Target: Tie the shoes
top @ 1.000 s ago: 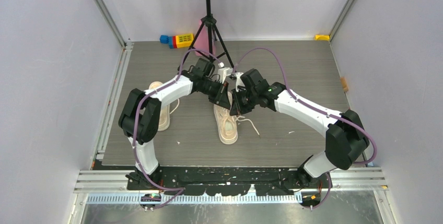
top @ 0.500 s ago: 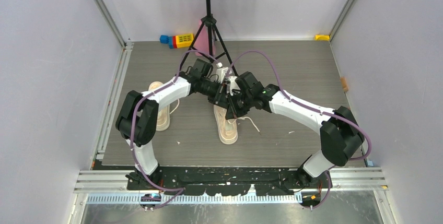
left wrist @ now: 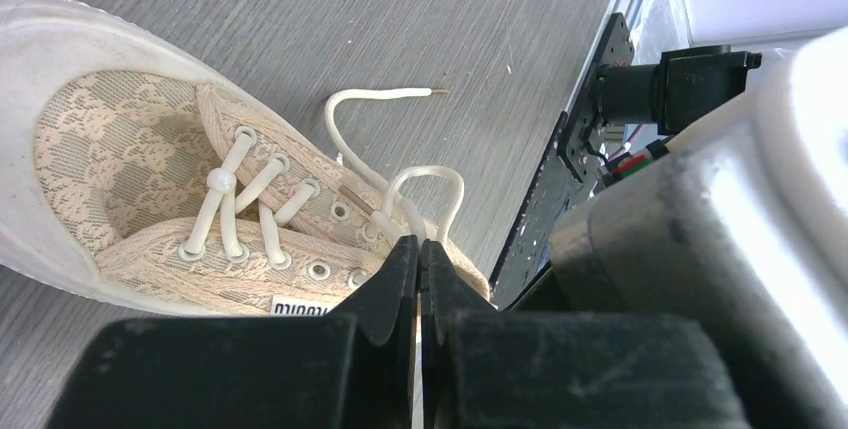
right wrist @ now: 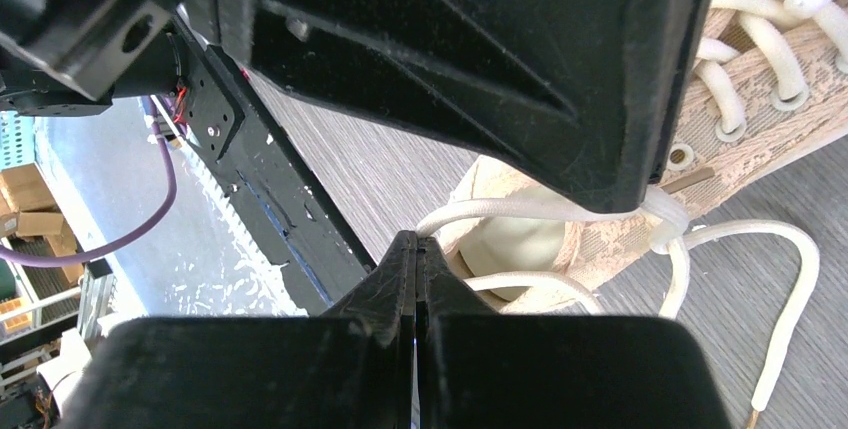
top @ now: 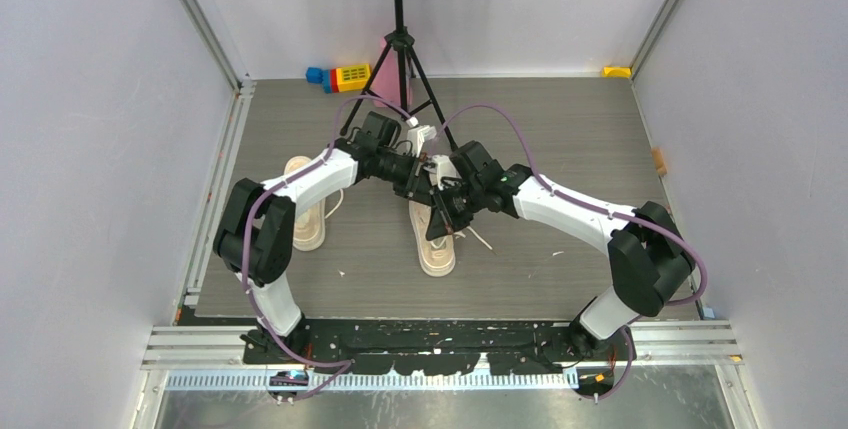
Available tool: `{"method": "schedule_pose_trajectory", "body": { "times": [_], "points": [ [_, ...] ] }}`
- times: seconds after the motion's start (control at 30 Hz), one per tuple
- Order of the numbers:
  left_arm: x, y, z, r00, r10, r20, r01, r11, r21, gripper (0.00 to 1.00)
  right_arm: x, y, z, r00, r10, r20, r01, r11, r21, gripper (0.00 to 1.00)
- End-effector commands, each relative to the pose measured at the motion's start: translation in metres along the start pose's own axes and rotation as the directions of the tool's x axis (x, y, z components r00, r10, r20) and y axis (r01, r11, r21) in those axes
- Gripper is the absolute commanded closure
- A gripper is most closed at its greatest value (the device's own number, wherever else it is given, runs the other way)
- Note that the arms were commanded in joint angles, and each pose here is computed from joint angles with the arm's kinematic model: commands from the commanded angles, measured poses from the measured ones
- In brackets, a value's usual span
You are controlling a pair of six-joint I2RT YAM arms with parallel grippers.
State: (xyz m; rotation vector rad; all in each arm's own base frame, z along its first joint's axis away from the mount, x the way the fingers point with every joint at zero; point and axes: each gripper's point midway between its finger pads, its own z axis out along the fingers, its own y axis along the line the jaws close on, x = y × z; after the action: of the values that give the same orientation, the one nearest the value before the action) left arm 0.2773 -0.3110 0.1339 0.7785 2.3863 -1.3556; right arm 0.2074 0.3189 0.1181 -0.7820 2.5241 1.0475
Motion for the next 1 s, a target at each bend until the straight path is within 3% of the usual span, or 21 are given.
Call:
{"method": "schedule_pose_trajectory", "body": {
  "times": [0.0,0.23,0.37,0.53,0.57,0.63,0.73,0.83,0.97],
  "points": [
    [-0.019,-0.025,-0.011,0.996,0.068,0.066,-0.072,0.996,0.061,1.0,-0.011,0.0,-0.007,0.999,-0.026,0.042,0.024,0.999,0.042,1.0],
    [-0.012,-0.025,-0.01,0.997,0.063,0.055,-0.067,0.995,0.07,1.0,-0.021,-0.027,-0.002,0.994,0.08,0.072,-0.088,0.989,0.119,0.99],
    [-0.009,-0.023,-0.01,0.997,0.061,0.054,-0.065,0.996,0.068,1.0,-0.028,-0.029,-0.006,0.988,0.09,0.122,-0.106,0.985,0.135,0.83],
    [-0.006,-0.023,-0.01,0.996,0.056,0.063,-0.06,0.996,0.066,1.0,-0.048,-0.04,-0.027,0.958,0.137,0.252,-0.184,0.968,0.172,0.78],
    [-0.006,-0.024,-0.01,0.996,0.058,0.07,-0.063,0.996,0.069,1.0,-0.05,-0.04,-0.03,0.953,0.144,0.266,-0.194,0.966,0.169,0.74],
    [-0.003,-0.023,-0.01,0.996,0.057,0.072,-0.062,0.996,0.068,1.0,-0.051,-0.036,-0.033,0.951,0.147,0.272,-0.194,0.968,0.157,0.65],
    [0.003,-0.02,-0.009,0.997,0.053,0.062,-0.057,0.997,0.06,1.0,-0.05,-0.031,-0.037,0.953,0.152,0.262,-0.195,0.97,0.148,0.61],
    [0.008,-0.017,-0.008,0.997,0.048,0.056,-0.051,0.997,0.054,1.0,-0.049,-0.031,-0.044,0.951,0.166,0.26,-0.214,0.962,0.169,0.47],
    [0.015,-0.016,-0.007,0.997,0.05,0.056,-0.052,0.998,0.047,1.0,-0.053,-0.041,-0.058,0.925,0.21,0.316,-0.285,0.935,0.211,0.43]
  ]
}}
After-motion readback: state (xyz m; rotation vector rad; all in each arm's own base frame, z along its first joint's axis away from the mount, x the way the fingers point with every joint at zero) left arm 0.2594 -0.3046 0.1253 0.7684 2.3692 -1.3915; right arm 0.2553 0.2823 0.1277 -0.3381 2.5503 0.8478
